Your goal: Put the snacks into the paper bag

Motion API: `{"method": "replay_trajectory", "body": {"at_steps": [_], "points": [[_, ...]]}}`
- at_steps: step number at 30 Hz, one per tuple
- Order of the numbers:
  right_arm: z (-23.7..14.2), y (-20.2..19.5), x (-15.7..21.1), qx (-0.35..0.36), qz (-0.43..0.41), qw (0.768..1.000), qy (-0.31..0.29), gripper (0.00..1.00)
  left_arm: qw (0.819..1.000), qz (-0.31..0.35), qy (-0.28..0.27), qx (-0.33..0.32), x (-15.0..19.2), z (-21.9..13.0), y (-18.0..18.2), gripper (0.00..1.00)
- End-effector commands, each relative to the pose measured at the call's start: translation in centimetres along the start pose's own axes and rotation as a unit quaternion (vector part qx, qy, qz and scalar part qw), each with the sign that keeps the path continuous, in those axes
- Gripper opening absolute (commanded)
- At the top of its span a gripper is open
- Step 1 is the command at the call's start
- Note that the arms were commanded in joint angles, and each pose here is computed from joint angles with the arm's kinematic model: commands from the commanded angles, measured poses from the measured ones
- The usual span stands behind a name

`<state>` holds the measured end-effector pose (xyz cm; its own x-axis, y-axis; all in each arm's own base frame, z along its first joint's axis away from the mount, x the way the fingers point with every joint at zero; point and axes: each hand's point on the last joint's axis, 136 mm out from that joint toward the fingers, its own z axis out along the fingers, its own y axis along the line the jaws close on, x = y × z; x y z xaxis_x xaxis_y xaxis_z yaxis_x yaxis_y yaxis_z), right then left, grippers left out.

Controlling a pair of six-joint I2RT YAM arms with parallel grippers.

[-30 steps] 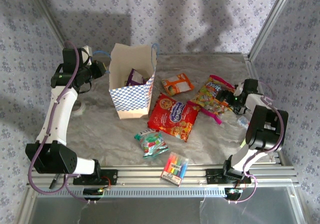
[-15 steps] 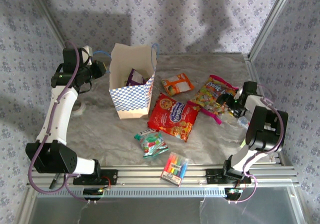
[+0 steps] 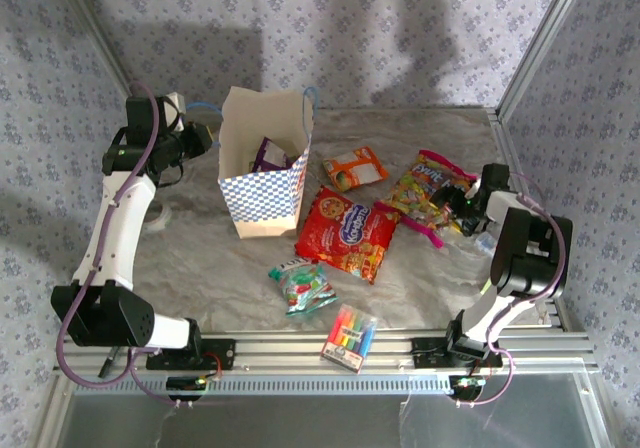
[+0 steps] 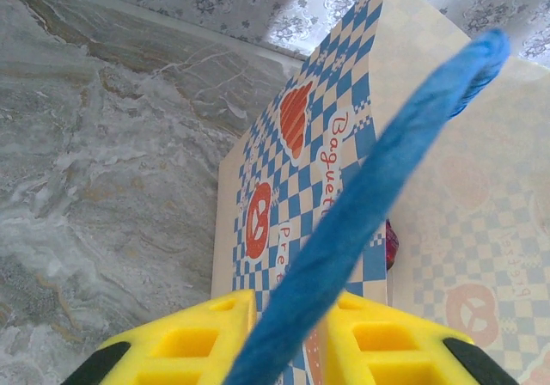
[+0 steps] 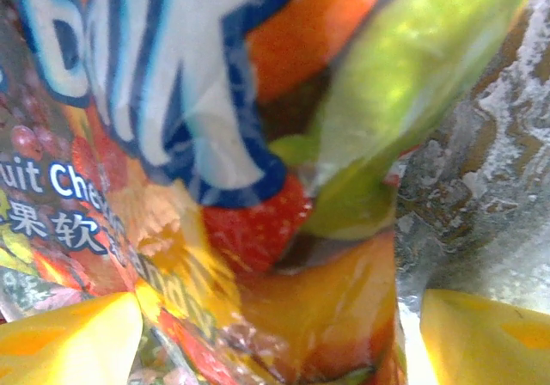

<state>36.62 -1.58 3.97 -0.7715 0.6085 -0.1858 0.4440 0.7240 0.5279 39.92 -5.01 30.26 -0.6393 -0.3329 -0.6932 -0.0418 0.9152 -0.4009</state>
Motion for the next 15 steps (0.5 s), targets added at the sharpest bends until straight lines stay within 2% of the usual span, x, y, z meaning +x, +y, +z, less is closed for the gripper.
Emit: {"method": "replay_trajectory", "body": {"at_steps": [1, 9, 15], "points": [[1.5, 3.7, 0.5, -0.057, -0.026, 0.998, 0.016, 0.84, 1.0, 0.013, -0.005, 0.006, -0.4, -0.6, -0.6, 0.26], [1.7, 3.9, 0.8, -0.045, -0.031, 0.998, 0.017, 0.84, 1.0, 0.014, -0.002, 0.007, -0.4, -0.4, -0.5, 0.26], [4.2, 2.6, 0.2, -0.026, -0.015, 0.999, 0.027, 0.83, 1.0, 0.016, 0.004, 0.007, -0.2, -0.2, -0.5, 0.26]]}}
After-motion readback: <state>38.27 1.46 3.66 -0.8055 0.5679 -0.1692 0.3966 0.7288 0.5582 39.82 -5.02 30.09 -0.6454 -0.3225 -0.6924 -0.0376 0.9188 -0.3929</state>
